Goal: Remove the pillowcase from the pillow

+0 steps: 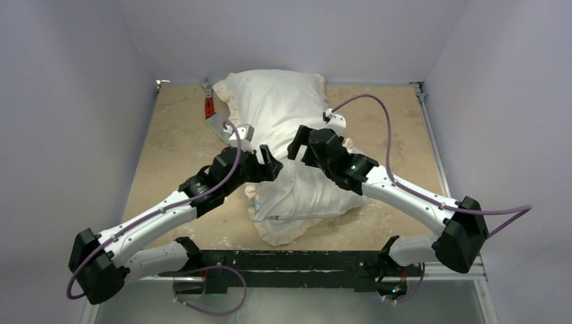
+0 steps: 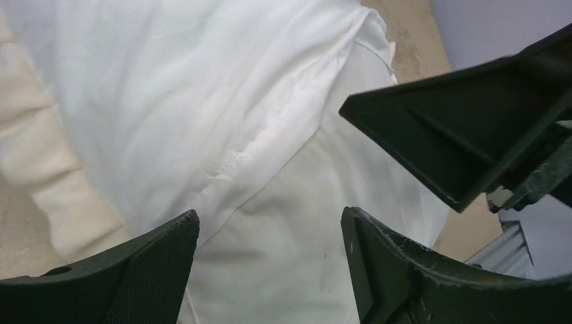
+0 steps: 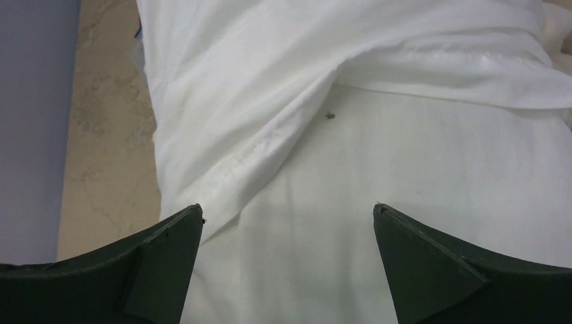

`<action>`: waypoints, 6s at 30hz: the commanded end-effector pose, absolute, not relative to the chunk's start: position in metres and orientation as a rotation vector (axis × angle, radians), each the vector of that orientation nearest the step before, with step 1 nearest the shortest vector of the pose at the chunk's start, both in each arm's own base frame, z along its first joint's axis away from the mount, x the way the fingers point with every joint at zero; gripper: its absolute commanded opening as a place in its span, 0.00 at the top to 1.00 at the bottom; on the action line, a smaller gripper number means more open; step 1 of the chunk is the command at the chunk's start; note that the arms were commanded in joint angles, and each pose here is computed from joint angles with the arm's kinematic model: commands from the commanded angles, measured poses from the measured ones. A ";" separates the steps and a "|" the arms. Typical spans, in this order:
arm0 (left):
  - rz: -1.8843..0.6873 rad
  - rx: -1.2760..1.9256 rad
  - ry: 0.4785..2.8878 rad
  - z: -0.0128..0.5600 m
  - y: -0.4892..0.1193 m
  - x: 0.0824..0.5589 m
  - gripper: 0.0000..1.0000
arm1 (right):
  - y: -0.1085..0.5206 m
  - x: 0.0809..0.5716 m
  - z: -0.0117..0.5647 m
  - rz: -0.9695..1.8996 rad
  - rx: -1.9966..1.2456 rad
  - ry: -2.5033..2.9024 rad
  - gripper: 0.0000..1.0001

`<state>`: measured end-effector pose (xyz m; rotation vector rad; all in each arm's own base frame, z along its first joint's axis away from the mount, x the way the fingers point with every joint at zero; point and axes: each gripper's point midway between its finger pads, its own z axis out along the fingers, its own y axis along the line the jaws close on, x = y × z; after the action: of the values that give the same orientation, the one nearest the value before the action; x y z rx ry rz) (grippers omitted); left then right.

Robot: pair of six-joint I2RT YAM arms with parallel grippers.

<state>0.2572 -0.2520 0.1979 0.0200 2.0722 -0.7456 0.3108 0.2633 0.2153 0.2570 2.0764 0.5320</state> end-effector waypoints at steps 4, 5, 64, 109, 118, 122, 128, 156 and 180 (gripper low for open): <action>-0.467 -0.318 1.929 0.219 -0.161 0.266 0.20 | 0.279 0.281 0.208 0.564 0.261 2.126 0.01; -0.428 -0.352 1.923 0.214 -0.150 0.265 0.19 | 0.283 0.276 0.204 0.562 0.247 2.145 0.01; -0.848 -0.562 1.838 0.126 -0.164 0.301 0.51 | 0.294 0.243 0.192 0.604 0.299 2.168 1.00; -0.244 -0.846 1.840 0.121 -0.038 0.428 1.00 | 0.308 0.186 0.329 1.190 -0.172 1.756 1.00; -0.307 -0.641 1.885 0.182 -0.067 0.391 0.59 | 0.363 0.207 0.258 1.092 -0.317 1.924 0.87; -0.333 -0.506 1.920 0.202 -0.099 0.370 0.45 | 0.368 0.216 0.258 1.063 -0.292 1.935 0.57; -0.440 -0.325 2.003 0.214 -0.146 0.352 0.38 | 0.368 0.225 0.264 1.004 -0.265 1.957 0.36; -0.355 0.301 2.098 0.247 -0.272 0.291 0.32 | 0.249 0.237 0.218 0.726 0.573 2.144 0.01; -0.153 0.875 2.452 0.136 -0.357 0.347 0.35 | 0.266 0.225 0.223 0.802 0.268 2.158 0.01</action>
<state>0.3525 -0.3796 0.1373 0.7856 2.4036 -0.2769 0.2211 0.2574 0.2081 0.3638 2.2018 0.7725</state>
